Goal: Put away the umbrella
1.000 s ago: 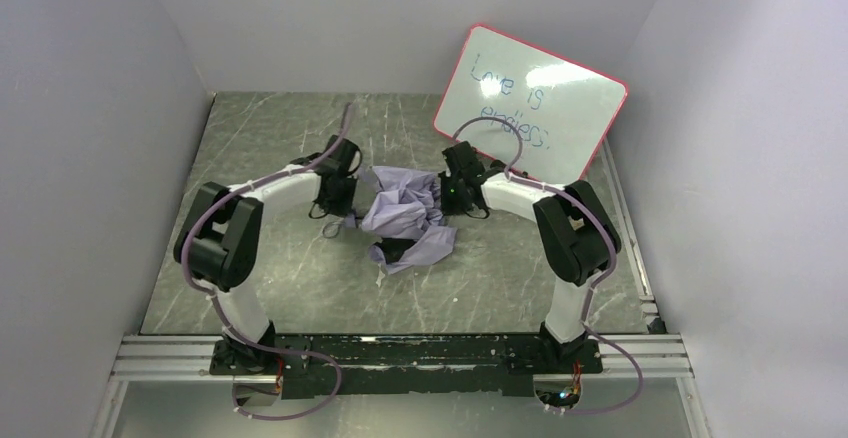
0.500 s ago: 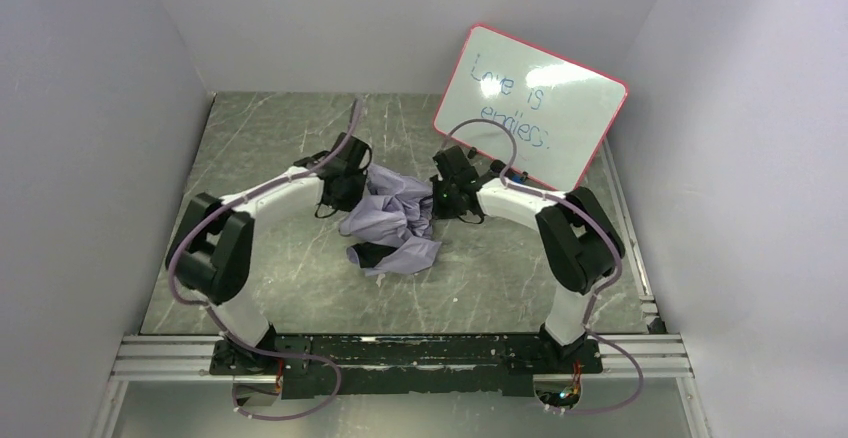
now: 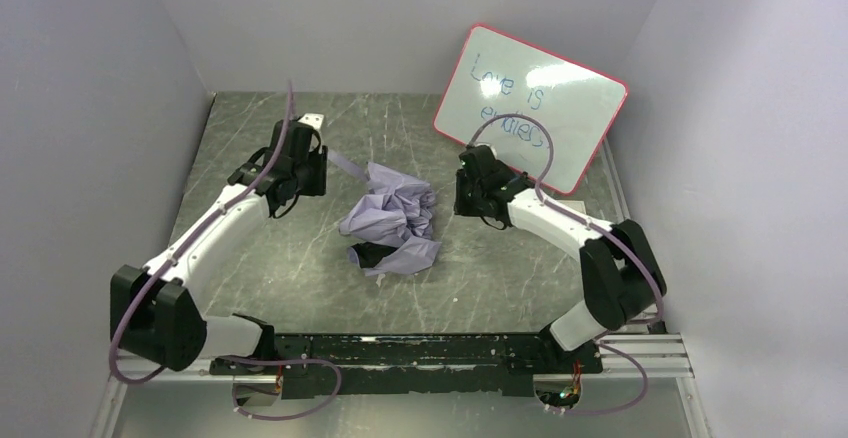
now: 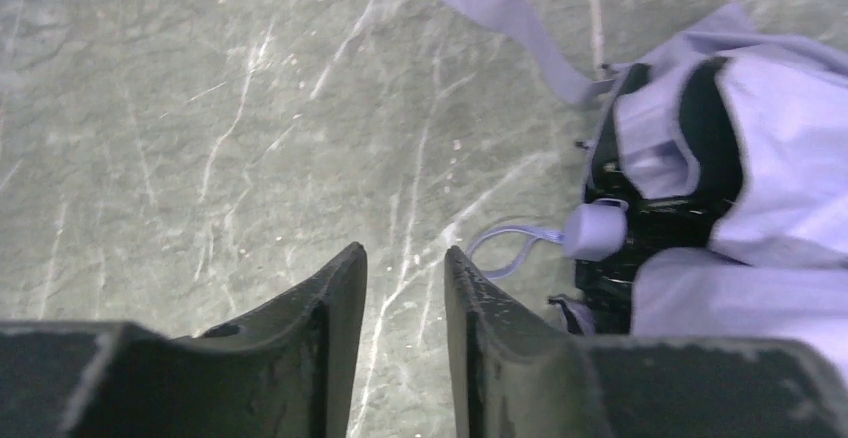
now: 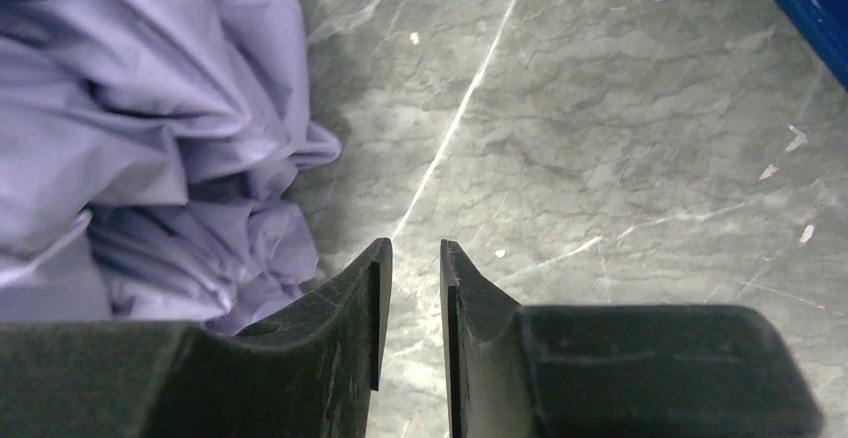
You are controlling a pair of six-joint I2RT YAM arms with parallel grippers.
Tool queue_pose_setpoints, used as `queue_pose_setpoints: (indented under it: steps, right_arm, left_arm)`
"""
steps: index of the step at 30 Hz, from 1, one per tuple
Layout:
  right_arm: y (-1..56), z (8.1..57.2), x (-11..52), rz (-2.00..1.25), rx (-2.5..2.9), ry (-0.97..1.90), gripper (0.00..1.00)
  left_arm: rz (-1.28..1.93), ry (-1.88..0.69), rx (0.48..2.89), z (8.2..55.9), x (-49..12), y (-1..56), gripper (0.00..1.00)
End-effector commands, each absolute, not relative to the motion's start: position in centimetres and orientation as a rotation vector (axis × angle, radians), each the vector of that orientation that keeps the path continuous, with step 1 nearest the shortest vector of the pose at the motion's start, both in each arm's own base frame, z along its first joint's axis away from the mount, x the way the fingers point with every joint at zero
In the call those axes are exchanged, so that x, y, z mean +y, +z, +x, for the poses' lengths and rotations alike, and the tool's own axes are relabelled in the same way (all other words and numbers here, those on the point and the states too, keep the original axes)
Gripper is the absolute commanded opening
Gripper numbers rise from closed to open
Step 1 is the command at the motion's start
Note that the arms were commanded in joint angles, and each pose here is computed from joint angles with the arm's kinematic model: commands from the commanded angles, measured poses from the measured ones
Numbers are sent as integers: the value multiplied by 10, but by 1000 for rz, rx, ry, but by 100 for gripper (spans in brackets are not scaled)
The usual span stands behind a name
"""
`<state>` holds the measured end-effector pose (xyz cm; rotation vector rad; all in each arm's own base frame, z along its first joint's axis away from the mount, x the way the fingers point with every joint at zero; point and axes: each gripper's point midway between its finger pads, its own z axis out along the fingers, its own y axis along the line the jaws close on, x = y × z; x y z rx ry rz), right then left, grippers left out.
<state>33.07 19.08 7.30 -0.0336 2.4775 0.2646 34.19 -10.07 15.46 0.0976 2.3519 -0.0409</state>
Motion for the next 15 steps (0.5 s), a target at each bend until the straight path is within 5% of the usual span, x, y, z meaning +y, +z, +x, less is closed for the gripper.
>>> queue_pose_setpoints:
  steps: [1,15]
  right_arm:
    - [98,323,205,-86,2407,417,30]
    - [168,314,229,-125,2202,687,57]
  left_arm:
    - [218,-270,2205,345,-130,190,44]
    - [441,-735,2041,337,-205,216,71]
